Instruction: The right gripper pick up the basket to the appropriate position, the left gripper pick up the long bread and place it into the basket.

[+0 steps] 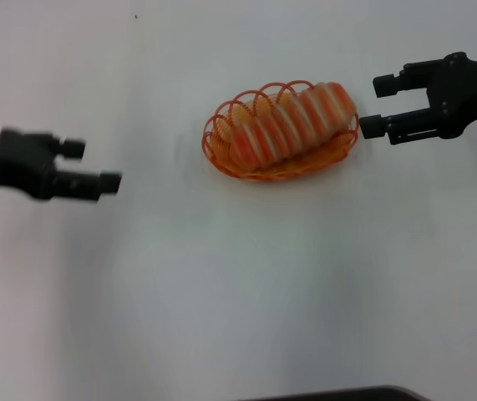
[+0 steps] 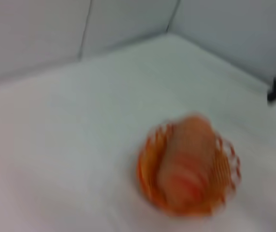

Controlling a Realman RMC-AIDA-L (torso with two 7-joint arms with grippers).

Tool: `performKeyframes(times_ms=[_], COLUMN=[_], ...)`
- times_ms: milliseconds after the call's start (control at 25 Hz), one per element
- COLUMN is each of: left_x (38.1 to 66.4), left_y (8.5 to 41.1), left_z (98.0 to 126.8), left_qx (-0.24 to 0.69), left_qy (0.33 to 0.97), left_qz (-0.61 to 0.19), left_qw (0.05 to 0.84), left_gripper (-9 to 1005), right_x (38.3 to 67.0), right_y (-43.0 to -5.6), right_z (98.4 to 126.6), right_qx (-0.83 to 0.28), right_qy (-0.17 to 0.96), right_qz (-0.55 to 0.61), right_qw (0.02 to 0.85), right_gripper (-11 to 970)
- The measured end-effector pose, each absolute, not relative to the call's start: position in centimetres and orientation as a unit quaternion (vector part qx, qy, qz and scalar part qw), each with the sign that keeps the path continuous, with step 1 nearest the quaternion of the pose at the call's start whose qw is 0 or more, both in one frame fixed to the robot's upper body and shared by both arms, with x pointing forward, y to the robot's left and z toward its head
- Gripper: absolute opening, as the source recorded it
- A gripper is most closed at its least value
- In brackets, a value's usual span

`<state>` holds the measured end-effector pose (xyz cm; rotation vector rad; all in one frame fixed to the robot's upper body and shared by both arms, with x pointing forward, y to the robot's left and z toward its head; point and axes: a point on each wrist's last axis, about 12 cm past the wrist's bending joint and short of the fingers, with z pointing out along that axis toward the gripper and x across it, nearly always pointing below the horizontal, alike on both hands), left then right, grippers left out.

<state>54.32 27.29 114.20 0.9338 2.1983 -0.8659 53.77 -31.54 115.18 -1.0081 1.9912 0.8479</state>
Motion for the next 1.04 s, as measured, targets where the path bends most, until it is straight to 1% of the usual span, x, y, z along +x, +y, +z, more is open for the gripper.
performKeyframes(times_ms=[80,160,320,1040], left_x=[53.0,52.0,51.0,51.3], left_y=[28.9,30.3,31.4,31.9], left_z=[113.2,112.7,112.5,113.0], left_qx=[0.337,0.324,0.309,0.299], left_qy=[0.828,0.820,0.806,0.803], left_qz=[-0.345,-0.368,-0.399,-0.402], left_qw=[0.288,0.296,0.308,0.322], left_gripper=[918,917,917,915], right_x=[53.8,53.8,53.9,54.0], right_y=[-31.5,-31.5,-31.4,-31.1], right_z=[115.2,115.2,115.3,115.2], right_qx=[-0.392,-0.391,-0.395,-0.401], right_qy=[0.776,0.777,0.776,0.782], right_qz=[0.331,0.331,0.332,0.328], right_qw=[0.366,0.365,0.363,0.346], right_gripper=[791,791,791,791])
